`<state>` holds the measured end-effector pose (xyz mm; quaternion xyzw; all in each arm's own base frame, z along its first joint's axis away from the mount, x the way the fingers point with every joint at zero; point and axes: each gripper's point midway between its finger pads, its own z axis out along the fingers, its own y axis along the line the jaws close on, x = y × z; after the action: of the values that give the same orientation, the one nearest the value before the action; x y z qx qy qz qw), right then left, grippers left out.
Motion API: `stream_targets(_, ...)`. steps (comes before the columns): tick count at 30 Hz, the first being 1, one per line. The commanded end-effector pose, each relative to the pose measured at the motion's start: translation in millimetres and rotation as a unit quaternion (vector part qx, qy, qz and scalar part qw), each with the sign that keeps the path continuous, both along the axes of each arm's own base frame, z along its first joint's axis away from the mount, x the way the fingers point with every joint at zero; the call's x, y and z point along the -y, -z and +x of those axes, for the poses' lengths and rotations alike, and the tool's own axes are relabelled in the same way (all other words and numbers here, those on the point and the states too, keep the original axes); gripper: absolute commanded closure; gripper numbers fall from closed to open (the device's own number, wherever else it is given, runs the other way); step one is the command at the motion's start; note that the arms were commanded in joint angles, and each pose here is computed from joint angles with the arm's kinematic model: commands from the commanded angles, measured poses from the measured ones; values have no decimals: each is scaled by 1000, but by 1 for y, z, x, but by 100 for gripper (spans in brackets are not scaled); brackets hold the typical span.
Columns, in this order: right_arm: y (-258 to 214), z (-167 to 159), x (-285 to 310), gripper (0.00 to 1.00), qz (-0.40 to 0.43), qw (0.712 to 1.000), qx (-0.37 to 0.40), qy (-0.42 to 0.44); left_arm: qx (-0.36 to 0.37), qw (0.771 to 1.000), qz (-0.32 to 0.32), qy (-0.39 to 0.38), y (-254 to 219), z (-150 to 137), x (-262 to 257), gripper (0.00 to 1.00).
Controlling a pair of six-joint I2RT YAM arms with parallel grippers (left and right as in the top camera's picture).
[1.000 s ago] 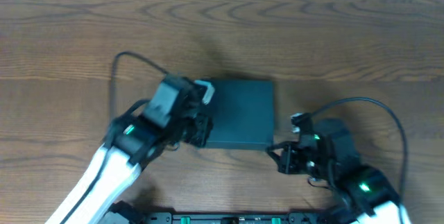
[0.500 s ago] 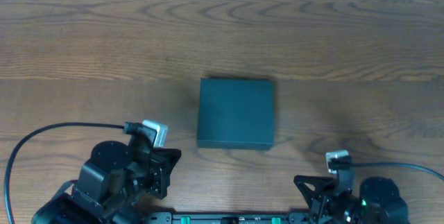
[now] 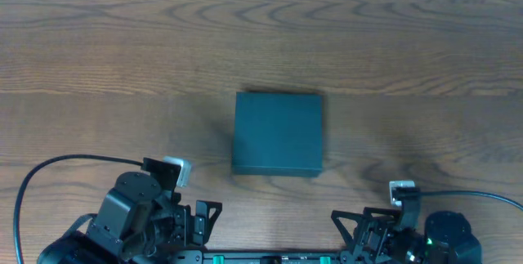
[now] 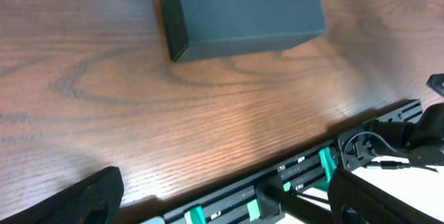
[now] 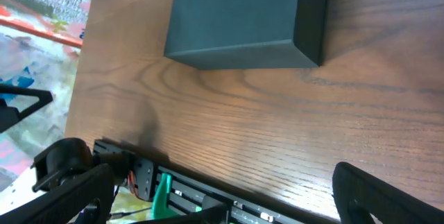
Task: Pack container
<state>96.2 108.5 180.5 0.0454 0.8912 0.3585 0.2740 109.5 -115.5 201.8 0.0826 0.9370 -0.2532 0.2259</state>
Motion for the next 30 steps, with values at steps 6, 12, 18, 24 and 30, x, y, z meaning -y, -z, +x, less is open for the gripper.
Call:
stream_targets(6, -1, -2, 0, 1, 4, 1000, -2, 1, -6, 1000, 3, -5, 4, -1, -2, 5)
stream_targets(12, -1, -2, 0, 1, 4, 1000, -2, 1, 2, 1000, 12, -12, 4, 2, -5, 5)
stream_targets(18, -1, -2, 0, 1, 4, 1000, -2, 1, 65, 996, 13, -60, -10, 22, -18, 5)
stream_targets(24, -1, -2, 0, 1, 4, 1000, -2, 1, 225, 972, -5, -73, -54, 43, -31, 5)
stream_targets(30, -1, -2, 0, 1, 4, 1000, -2, 1, 333, 937, 24, -100, -63, 49, -53, 5)
